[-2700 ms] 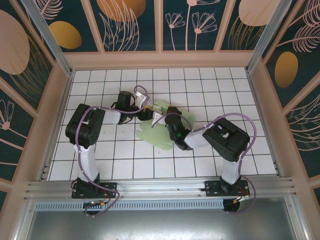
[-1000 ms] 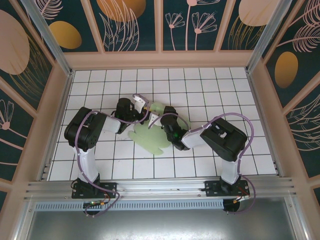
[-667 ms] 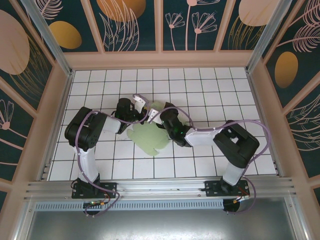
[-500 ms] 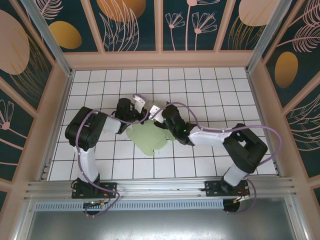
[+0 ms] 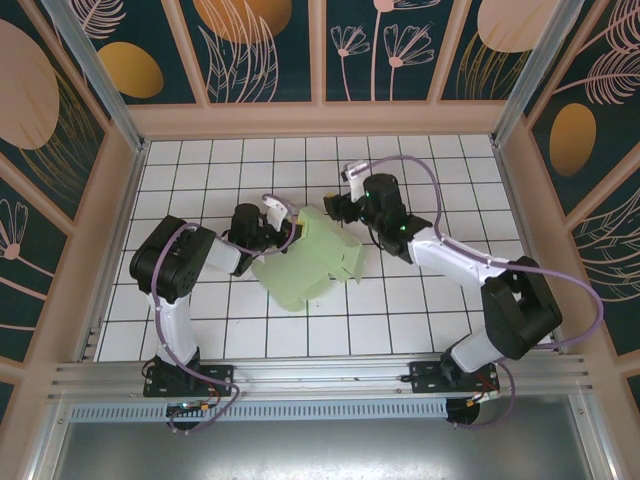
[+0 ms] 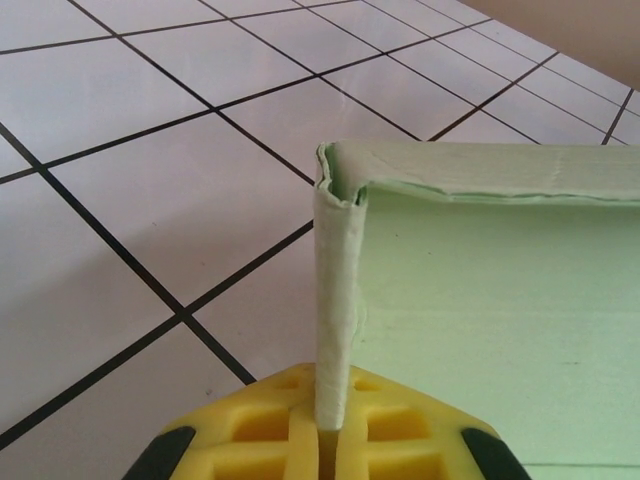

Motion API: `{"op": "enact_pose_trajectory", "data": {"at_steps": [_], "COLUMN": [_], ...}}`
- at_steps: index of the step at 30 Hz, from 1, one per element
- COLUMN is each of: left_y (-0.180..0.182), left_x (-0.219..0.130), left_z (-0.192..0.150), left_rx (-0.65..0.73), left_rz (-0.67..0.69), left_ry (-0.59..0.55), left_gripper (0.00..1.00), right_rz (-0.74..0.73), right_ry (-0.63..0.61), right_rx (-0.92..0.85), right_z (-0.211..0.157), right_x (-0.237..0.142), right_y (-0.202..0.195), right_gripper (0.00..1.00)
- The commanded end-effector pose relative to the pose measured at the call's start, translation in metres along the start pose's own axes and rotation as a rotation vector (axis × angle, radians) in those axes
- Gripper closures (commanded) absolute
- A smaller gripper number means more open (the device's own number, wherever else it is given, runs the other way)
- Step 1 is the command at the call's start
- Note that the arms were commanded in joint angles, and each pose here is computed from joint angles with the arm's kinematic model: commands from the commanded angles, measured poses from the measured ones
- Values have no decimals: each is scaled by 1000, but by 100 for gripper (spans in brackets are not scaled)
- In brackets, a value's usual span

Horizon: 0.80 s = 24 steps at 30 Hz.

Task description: Fold the paper box

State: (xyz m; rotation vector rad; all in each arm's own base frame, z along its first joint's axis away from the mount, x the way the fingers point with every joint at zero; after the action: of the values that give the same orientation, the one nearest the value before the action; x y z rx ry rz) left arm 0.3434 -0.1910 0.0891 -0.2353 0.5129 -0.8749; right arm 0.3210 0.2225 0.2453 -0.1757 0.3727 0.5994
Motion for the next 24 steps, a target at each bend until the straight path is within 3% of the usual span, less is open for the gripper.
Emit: {"op": "enact_pose_trajectory", "data": {"at_steps": [1, 4, 7, 15, 24], "left_y": [-12, -20, -30, -51, -73], "left_x": [-4, -4, -1, 5, 28], "left_z": [13, 15, 16, 14, 1], "left_rx": [26, 52, 65, 76, 63], "left_rz": [-14, 5, 38, 141, 128], "left_ry": [-89, -135, -156, -292, -312], "left_gripper": [95, 94, 91, 94, 92], "right_rz": [48, 138, 172, 221, 432], "right_ry": [89, 129, 147, 202, 251], "right_rx": [243, 329, 376, 457, 651], "right_z": [6, 10, 9, -16, -42], "right_x": [13, 22, 29, 32, 26], "right_y": [-11, -7, -18, -26, -39], "right_gripper": [30, 31, 30, 30, 30]}}
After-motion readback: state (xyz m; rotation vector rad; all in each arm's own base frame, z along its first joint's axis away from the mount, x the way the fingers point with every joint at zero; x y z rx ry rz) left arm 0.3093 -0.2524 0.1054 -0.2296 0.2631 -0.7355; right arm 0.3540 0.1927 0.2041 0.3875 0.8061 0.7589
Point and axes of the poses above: each hand's point on the last joint's axis, 136 mm out from that joint toward the fingers, its own x axis out along the fingers, its own y axis along the line the jaws close on, z = x × y, the point moved 9 cm from there along -x, back along the fingers, and after that the axes turned 9 degrees about -x, right-handed, at the moved point
